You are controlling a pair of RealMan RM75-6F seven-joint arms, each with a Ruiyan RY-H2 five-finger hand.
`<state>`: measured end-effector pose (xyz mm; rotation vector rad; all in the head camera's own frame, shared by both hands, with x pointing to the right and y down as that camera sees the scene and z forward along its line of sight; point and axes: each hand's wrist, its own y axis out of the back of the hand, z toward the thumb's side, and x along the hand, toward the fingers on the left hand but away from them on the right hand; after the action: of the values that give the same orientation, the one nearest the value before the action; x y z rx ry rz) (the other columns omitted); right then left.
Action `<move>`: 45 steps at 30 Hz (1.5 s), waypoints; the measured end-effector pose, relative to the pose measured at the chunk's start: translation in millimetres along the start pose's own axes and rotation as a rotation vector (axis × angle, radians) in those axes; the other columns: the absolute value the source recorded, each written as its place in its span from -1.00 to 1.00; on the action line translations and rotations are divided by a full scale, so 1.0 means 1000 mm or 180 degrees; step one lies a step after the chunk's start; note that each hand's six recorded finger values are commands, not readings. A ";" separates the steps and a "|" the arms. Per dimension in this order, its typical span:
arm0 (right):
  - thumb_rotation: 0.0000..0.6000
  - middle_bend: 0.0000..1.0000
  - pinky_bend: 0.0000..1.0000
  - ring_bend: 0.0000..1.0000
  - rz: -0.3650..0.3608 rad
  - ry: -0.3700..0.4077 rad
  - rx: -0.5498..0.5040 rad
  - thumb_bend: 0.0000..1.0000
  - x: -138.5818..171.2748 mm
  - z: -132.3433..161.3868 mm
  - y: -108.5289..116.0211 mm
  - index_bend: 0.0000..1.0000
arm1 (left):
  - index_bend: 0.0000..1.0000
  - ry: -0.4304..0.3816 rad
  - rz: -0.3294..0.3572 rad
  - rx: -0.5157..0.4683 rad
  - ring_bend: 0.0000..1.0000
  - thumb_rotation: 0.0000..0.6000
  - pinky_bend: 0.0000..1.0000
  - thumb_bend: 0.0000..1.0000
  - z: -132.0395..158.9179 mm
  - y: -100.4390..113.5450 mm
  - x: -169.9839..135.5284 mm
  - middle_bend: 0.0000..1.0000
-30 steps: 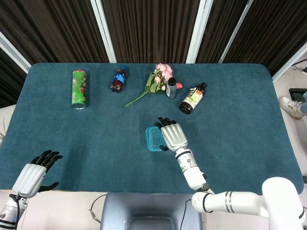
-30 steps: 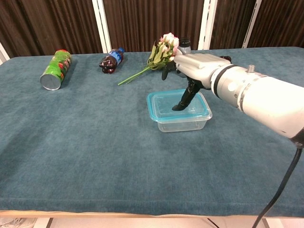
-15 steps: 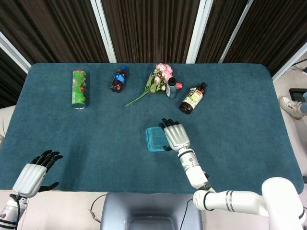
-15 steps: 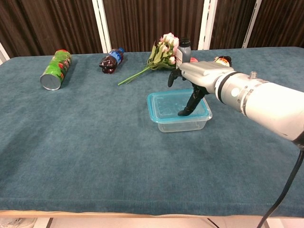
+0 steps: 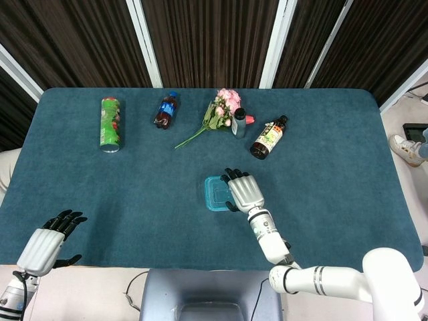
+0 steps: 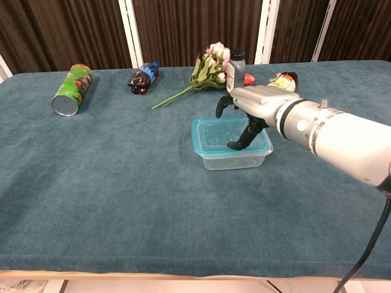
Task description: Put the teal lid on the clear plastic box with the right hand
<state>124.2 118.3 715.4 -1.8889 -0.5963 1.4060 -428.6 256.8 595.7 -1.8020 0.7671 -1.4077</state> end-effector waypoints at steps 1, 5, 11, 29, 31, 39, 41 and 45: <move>1.00 -0.50 -0.18 -0.56 0.0007 -0.0004 0.0000 -0.36 0.000 -0.001 -0.001 -0.22 | -0.54 0.0001 -0.0001 0.0001 -0.75 1.00 -0.40 0.49 0.000 0.000 0.000 -0.67; 1.00 -0.50 -0.18 -0.56 0.0043 -0.0018 -0.0007 -0.36 -0.001 -0.003 -0.004 -0.22 | -0.54 0.0004 -0.0003 0.0000 -0.75 1.00 -0.40 0.49 0.000 0.000 0.000 -0.67; 1.00 -0.50 -0.18 -0.56 0.0063 -0.0017 -0.0016 -0.36 -0.001 -0.005 -0.006 -0.22 | -0.54 0.0005 -0.0014 0.0005 -0.75 1.00 -0.40 0.49 0.000 -0.001 0.000 -0.67; 1.00 -0.50 -0.18 -0.56 0.0043 -0.0074 -0.0007 -0.36 0.002 -0.013 -0.001 -0.23 | -0.54 0.0014 -0.0036 0.0009 -0.75 1.00 -0.40 0.49 0.000 -0.002 0.001 -0.66; 1.00 -0.50 -0.18 -0.56 0.0058 -0.0083 -0.0018 -0.36 0.001 -0.015 -0.002 -0.23 | -0.54 0.0020 -0.0043 0.0010 -0.75 1.00 -0.40 0.49 0.000 -0.002 0.001 -0.66; 1.00 -0.50 -0.18 -0.56 0.0128 -0.0088 -0.0041 -0.36 -0.002 -0.017 -0.012 -0.23 | -0.54 0.0020 -0.0036 0.0008 -0.75 1.00 -0.40 0.49 0.000 -0.001 0.000 -0.67; 1.00 -0.50 -0.18 -0.56 0.0140 -0.0091 -0.0046 -0.36 -0.003 -0.018 -0.014 -0.23 | -0.54 0.0021 -0.0039 0.0008 -0.75 1.00 -0.40 0.49 0.000 -0.001 0.000 -0.67; 1.00 -0.50 -0.18 -0.56 0.0155 -0.0091 -0.0082 -0.35 -0.004 -0.019 -0.016 -0.23 | -0.54 0.0025 -0.0044 0.0008 -0.75 1.00 -0.40 0.49 0.000 -0.002 0.000 -0.66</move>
<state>141.6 120.9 733.2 -1.9182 -0.5883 1.4652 -429.0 257.5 597.2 -1.8038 0.7579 -1.4249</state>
